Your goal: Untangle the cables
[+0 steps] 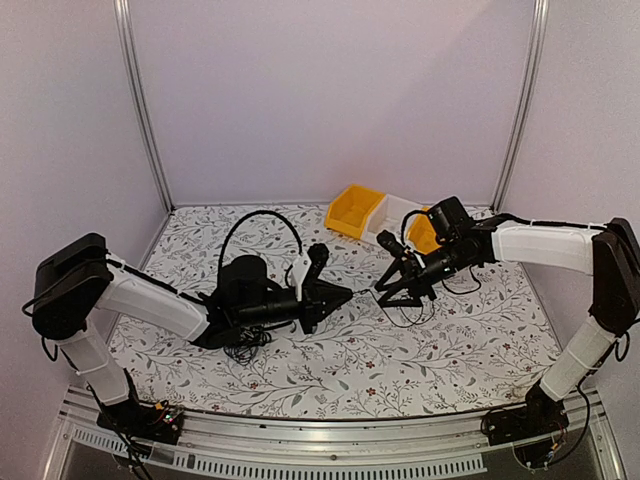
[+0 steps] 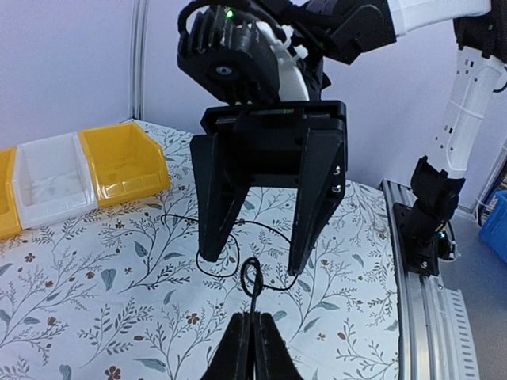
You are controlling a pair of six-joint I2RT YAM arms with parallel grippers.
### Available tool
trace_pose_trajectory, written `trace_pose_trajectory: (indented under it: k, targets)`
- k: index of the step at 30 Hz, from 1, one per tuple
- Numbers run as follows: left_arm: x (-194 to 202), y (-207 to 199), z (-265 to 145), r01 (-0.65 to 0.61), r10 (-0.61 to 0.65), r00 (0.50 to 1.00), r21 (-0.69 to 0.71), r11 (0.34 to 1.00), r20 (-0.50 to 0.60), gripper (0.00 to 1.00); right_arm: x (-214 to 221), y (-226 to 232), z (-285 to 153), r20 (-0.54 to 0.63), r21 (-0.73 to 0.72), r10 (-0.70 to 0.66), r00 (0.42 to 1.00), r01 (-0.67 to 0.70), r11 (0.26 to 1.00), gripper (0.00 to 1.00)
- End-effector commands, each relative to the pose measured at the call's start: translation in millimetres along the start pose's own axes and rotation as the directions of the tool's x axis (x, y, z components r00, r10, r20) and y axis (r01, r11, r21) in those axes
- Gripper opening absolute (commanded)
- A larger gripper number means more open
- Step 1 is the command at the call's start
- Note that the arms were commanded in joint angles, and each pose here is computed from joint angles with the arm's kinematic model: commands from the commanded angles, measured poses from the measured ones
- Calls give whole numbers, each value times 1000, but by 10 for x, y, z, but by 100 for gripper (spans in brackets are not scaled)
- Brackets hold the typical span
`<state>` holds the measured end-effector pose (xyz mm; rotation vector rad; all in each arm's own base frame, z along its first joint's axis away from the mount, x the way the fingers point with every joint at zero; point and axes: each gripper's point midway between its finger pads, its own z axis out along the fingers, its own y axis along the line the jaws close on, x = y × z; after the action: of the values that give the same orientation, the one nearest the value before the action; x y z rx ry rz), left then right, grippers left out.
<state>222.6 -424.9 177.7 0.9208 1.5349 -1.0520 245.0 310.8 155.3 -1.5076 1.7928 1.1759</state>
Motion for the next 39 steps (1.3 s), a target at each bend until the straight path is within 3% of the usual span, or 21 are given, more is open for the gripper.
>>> trace_pose_trajectory:
  k: [1, 6, 9, 12, 16, 18, 39]
  targets:
    - [-173, -101, 27, -3, 2, 998, 23, 1000, 58, 0, -35, 39, 56, 23, -41, 0, 1000, 1, 999, 56]
    - [-192, -137, 23, 4, -6, 998, 34, 999, 68, 0, -31, 34, 92, 18, -39, 1, 1000, 0, 999, 54]
    - [-196, -144, 22, 4, -7, 998, 36, 999, 68, 0, -24, 36, 112, 14, -45, 6, 1000, -5, 999, 47]
    - [-184, -148, 23, 6, -8, 998, 37, 999, 67, 0, -38, 45, 112, 19, -48, 3, 1000, -2, 999, 35]
    - [-161, -147, 24, 15, -18, 998, 38, 999, 68, 0, -69, 64, 95, 28, -51, -6, 1000, 8, 999, 8]
    - [-132, -135, 34, 20, -22, 998, 34, 999, 62, 0, -72, 71, 90, 29, -50, -9, 1000, 10, 999, 1]
    - [51, -84, 275, 43, -43, 999, 39, 998, -10, 0, -43, 113, 138, -24, 11, -103, 994, 103, 995, 0]
